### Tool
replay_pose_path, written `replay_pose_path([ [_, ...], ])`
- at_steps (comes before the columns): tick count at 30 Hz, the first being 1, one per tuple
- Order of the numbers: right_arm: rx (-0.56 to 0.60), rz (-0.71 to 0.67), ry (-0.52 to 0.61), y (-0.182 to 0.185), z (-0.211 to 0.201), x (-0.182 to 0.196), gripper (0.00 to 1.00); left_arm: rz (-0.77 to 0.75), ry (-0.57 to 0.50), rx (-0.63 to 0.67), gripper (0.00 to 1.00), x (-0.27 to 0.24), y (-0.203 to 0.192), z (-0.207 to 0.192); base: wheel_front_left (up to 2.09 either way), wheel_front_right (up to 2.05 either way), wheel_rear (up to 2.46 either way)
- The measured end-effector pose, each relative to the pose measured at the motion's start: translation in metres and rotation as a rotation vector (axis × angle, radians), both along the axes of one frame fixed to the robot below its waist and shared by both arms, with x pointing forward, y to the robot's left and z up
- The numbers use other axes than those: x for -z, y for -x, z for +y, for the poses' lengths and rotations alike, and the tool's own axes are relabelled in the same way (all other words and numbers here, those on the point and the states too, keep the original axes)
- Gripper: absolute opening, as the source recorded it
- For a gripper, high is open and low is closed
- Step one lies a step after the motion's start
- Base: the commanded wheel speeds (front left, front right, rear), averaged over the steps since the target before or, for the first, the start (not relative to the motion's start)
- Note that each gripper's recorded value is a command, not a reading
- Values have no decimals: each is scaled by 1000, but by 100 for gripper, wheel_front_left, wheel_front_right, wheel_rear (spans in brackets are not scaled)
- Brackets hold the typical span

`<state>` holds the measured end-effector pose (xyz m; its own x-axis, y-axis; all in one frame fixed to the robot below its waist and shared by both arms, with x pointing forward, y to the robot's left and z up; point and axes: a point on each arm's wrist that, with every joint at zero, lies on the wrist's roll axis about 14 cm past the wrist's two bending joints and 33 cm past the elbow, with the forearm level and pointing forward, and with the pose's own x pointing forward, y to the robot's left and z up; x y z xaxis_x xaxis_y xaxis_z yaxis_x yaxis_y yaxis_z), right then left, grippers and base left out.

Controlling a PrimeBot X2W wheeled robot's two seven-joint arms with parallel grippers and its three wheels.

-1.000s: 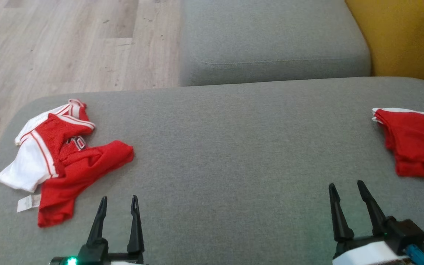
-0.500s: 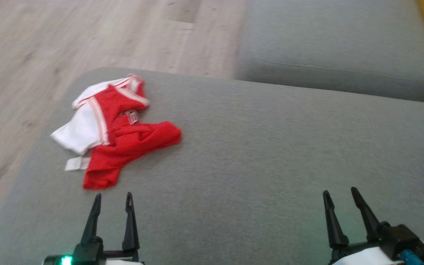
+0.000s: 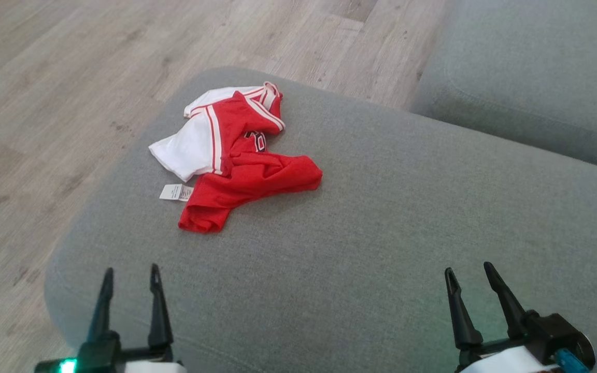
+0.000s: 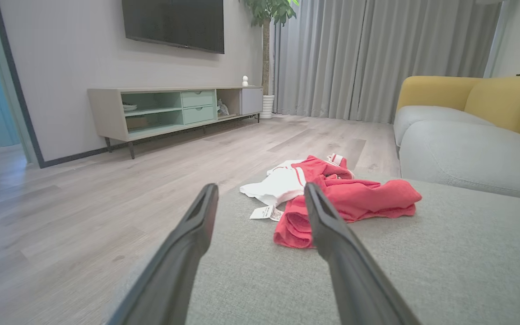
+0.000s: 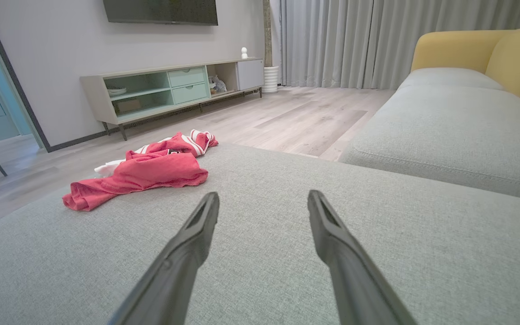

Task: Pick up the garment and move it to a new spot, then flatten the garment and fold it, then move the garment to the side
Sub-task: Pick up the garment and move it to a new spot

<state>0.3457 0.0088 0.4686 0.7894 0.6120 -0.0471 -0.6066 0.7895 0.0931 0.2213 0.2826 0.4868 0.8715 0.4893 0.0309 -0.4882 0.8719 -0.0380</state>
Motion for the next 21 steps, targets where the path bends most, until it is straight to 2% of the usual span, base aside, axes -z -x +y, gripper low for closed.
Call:
replay_pose_path([
  [5, -3, 3, 23, -4, 0, 6, 100, -7, -45, -42, 100, -11, -2, 19, 0, 0, 0],
  [8, 6, 17, 45, -6, -5, 16, 100, -42, -100, -46, 100, -32, -16, 34, 0, 0, 0],
  [15, 20, 15, 88, -38, -18, 32, 100, -183, -261, 25, 100, -107, -99, 54, 0, 0, 0],
  [21, 39, 16, 129, -64, -35, 50, 100, -83, -281, 141, 100, -88, -177, 57, 0, 0, 0],
])
